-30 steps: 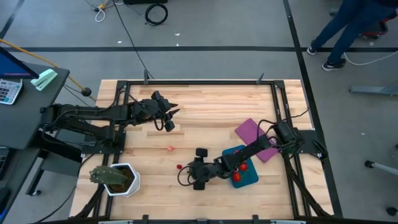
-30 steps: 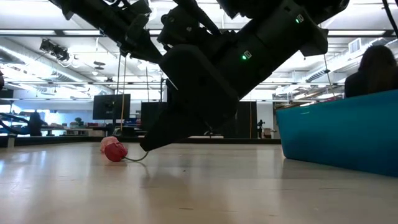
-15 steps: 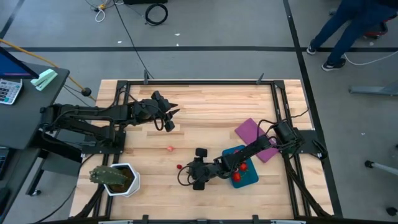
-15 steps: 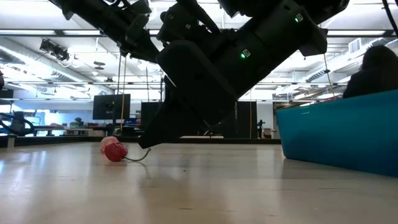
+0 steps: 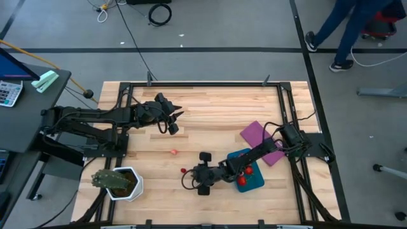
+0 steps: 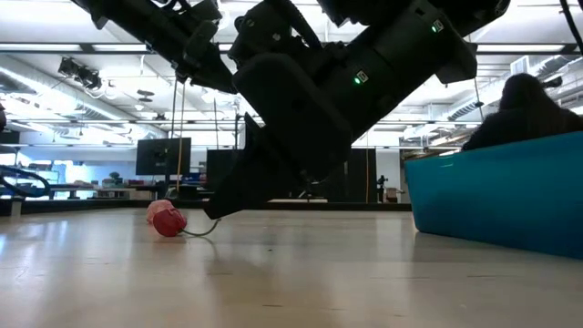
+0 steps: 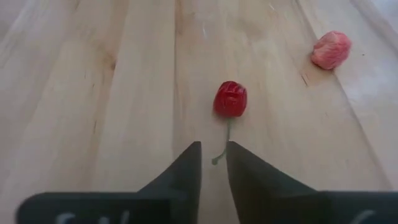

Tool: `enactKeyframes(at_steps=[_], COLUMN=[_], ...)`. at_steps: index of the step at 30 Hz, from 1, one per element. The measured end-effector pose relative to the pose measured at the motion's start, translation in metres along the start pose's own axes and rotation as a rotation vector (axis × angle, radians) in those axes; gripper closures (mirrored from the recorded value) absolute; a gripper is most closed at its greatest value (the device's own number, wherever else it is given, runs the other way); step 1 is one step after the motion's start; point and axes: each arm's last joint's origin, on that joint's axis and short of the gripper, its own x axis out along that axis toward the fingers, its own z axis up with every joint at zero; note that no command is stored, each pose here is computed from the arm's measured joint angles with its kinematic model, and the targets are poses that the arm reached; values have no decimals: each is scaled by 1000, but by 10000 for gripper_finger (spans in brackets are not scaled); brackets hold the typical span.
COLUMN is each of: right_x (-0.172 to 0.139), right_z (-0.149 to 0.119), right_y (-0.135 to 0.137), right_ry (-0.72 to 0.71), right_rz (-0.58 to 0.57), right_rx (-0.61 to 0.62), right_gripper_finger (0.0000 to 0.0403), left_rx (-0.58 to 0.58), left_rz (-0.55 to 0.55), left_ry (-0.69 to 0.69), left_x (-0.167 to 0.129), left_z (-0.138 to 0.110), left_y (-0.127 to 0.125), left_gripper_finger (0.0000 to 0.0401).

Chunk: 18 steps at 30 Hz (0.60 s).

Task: Pick and placing Produce into tupperware
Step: Put the red cherry into the blue bin

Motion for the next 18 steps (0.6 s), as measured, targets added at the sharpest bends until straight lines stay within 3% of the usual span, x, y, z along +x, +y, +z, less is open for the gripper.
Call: enactKeyframes(at_steps=[8, 18], right_x=[4, 5], right_z=[2, 2], right_y=[-10, -14], right_ry=[2, 14], right_rz=[-20, -2], right_rx=[36, 61], right_gripper_finger=[395, 394], left_rx=[0, 1], left_rz=[0, 0], left_ry=[0, 0], left_x=[0, 0], left_z=[0, 0], left_y=[0, 0], left_gripper_finger=[291, 291])
